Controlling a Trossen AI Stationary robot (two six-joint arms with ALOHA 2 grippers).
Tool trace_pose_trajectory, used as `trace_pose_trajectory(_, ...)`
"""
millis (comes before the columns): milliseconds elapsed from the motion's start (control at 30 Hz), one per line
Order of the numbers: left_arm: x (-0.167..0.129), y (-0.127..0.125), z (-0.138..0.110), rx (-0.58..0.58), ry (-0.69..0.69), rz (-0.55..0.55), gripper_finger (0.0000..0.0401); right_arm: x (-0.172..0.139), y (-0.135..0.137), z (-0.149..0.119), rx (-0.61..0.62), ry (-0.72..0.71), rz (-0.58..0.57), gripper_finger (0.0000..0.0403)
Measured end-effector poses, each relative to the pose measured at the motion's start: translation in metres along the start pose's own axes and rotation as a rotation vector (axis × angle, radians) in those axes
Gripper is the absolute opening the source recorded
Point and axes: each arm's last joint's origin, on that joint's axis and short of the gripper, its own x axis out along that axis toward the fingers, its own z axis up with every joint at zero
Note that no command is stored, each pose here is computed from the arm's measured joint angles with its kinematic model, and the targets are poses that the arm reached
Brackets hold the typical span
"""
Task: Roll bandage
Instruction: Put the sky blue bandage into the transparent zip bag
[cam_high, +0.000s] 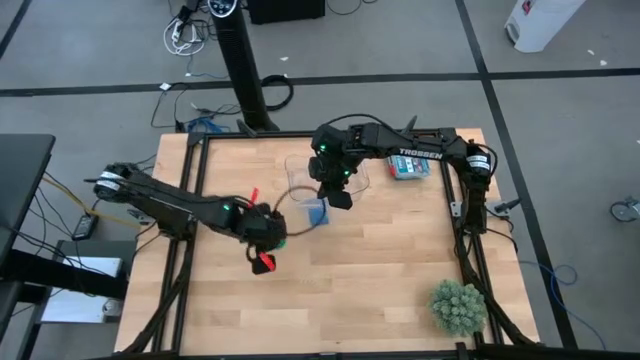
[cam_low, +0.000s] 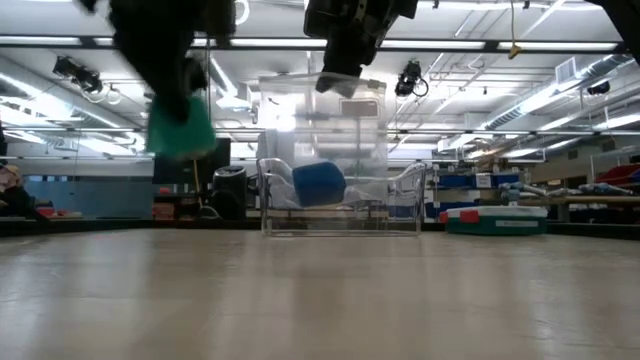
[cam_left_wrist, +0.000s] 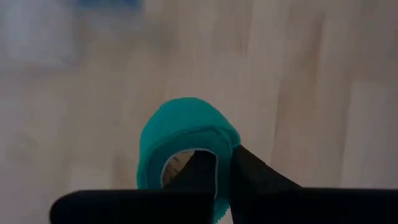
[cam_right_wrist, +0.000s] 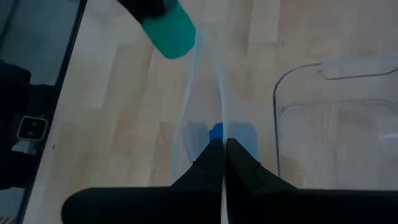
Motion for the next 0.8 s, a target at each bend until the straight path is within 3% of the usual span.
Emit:
trace_pose_trajectory(133,-0.041,0.006,0.016,0.009,-0.185,0.036,0.0021,0.000,-0.001,0.001,-0.029,-0.011,-0.006,0.0000)
trace_pose_trajectory(367,-0.086,0.017,0.048,-0.026,-0.435,0.213,0.0021,0.001,-0.002,0.003,-0.052,-0.025,-0.011,0.0000)
trace_pose_trajectory(600,-0.092,0.032,0.071,-0.121,-0.644,0.234,0.0024,0.001,-0.002,0.004,-0.062,-0.040,-0.015,0.0000)
trace_pose_trajectory(800,-0.080,0.040,0.077,-0.142,-0.619,0.264,0.0024,0.001,-0.002,0.006,-0.045,-0.060,-0.012,0.0000)
